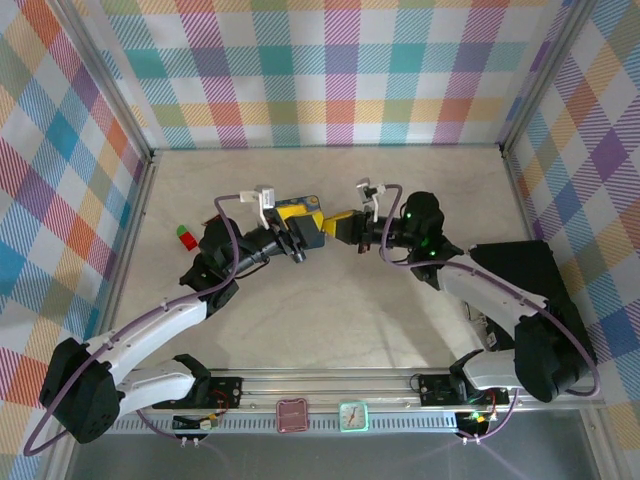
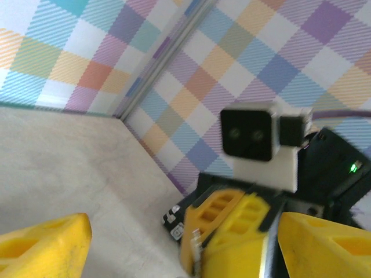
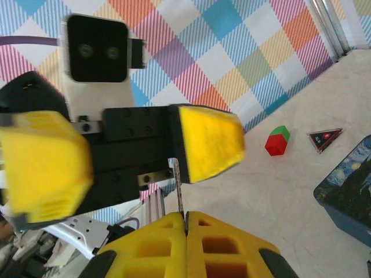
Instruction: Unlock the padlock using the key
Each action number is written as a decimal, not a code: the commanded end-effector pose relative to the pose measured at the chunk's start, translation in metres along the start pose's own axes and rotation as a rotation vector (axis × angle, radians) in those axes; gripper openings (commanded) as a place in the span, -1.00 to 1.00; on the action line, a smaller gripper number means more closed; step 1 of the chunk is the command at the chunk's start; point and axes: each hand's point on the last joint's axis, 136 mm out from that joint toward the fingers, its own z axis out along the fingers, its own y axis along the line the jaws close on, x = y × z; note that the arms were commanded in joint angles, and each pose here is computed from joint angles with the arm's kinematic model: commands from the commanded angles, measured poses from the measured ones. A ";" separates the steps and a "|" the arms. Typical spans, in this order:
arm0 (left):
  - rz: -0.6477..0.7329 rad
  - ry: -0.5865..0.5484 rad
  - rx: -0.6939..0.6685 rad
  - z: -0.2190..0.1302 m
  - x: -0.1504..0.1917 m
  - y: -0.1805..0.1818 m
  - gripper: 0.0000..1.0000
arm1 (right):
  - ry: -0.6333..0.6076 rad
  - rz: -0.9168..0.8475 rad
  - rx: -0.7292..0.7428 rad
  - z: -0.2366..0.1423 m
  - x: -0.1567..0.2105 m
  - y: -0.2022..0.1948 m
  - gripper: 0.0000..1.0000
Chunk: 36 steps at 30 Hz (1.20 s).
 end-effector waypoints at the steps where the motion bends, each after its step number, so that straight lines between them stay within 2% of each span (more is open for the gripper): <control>1: 0.012 0.064 0.095 0.005 0.001 -0.017 0.66 | 0.098 -0.013 -0.029 -0.005 0.009 0.008 -1.00; 5: 0.011 0.071 0.156 0.008 0.000 -0.028 0.57 | 0.104 -0.014 -0.050 -0.007 0.007 0.012 -1.00; 7: 0.014 0.068 0.167 0.009 -0.002 -0.030 0.45 | 0.105 -0.011 -0.046 -0.007 0.007 0.010 -1.00; 12: 0.003 0.082 0.190 0.012 0.000 -0.032 -0.16 | 0.101 -0.008 -0.051 -0.006 0.007 0.009 -1.00; 16: -0.010 0.086 0.192 0.013 0.003 -0.031 -0.41 | 0.092 -0.007 -0.053 -0.005 0.006 0.008 -1.00; 18: -0.013 0.087 0.189 0.014 0.004 -0.030 -0.62 | 0.088 -0.009 -0.053 -0.004 0.004 0.007 -1.00; 20: -0.012 0.089 0.187 0.014 0.004 -0.030 -0.97 | 0.087 -0.004 -0.053 -0.004 0.004 0.006 -1.00; 21: -0.010 0.087 0.181 0.014 0.003 -0.029 -1.00 | 0.083 -0.005 -0.051 -0.004 0.003 0.006 -0.99; 22: -0.011 0.086 0.174 0.014 0.003 -0.028 -1.00 | 0.079 -0.008 -0.047 -0.005 0.002 0.006 -0.88; 26: -0.020 0.058 0.143 0.013 0.000 -0.022 -1.00 | 0.029 -0.016 -0.014 -0.012 -0.003 0.008 -0.20; 27: -0.027 0.051 0.141 0.013 0.000 -0.021 -1.00 | 0.020 -0.014 -0.010 -0.014 -0.003 0.007 -0.12; 36: -0.051 0.035 0.148 0.015 -0.002 -0.020 -1.00 | -0.001 0.031 -0.081 -0.012 0.001 0.007 -0.12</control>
